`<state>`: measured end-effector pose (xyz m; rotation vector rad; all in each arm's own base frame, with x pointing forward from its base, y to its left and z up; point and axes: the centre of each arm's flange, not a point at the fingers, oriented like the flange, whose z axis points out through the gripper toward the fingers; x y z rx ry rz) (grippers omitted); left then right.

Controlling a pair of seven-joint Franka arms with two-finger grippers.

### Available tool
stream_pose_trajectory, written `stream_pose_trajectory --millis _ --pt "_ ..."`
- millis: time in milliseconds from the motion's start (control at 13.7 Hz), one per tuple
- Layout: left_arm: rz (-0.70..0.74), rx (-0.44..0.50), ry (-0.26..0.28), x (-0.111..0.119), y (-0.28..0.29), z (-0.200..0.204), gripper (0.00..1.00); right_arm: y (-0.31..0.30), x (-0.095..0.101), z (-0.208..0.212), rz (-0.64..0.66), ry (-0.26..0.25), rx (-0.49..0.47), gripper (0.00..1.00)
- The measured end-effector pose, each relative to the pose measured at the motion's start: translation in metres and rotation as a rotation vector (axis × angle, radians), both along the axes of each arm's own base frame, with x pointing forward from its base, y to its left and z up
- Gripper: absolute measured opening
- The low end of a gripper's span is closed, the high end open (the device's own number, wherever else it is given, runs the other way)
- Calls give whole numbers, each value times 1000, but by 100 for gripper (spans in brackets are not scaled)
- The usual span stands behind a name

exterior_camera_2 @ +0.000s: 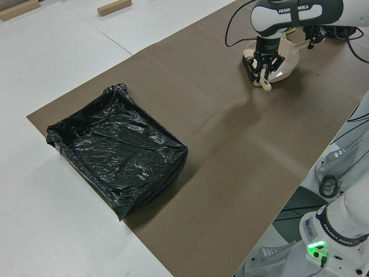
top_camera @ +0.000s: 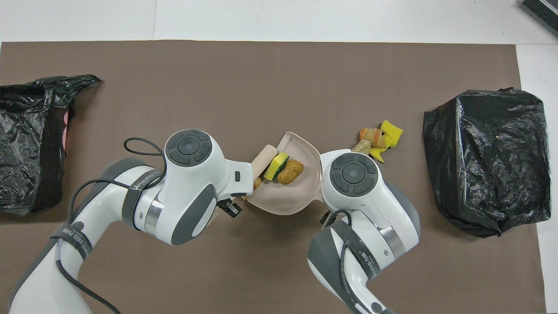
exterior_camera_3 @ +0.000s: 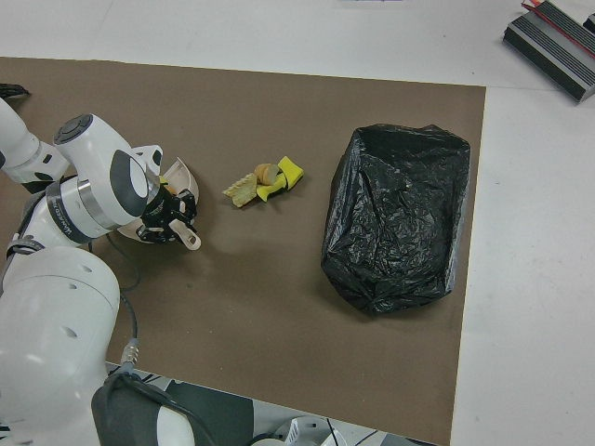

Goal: Sweep and dump trash in bin
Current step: 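Sweep the yellow sponge into the dustpan with the brush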

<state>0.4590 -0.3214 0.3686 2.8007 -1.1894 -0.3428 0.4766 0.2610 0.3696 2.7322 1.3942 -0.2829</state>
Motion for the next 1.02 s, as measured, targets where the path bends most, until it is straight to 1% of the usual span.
stream_pose_trajectory --millis 146,219,365,511,803,949,1022 --pt "50 -13 11 -15 -18 13 26 0 0 0 0 0 0 32" --pt "75 -29 13 -17 -22 21 26 0 0 0 0 0 0 32" --pt "137 -56 8 -15 -21 42 26 0 0 0 0 0 0 32" --pt "225 -61 -8 -13 -16 58 26 0 0 0 0 0 0 32" --pt "510 -4 -1 -8 -8 62 26 0 0 0 0 0 0 32" --pt "641 38 16 -6 -1 58 26 0 0 0 0 0 0 32" --pt "685 63 29 -9 4 53 26 0 0 0 0 0 0 32"
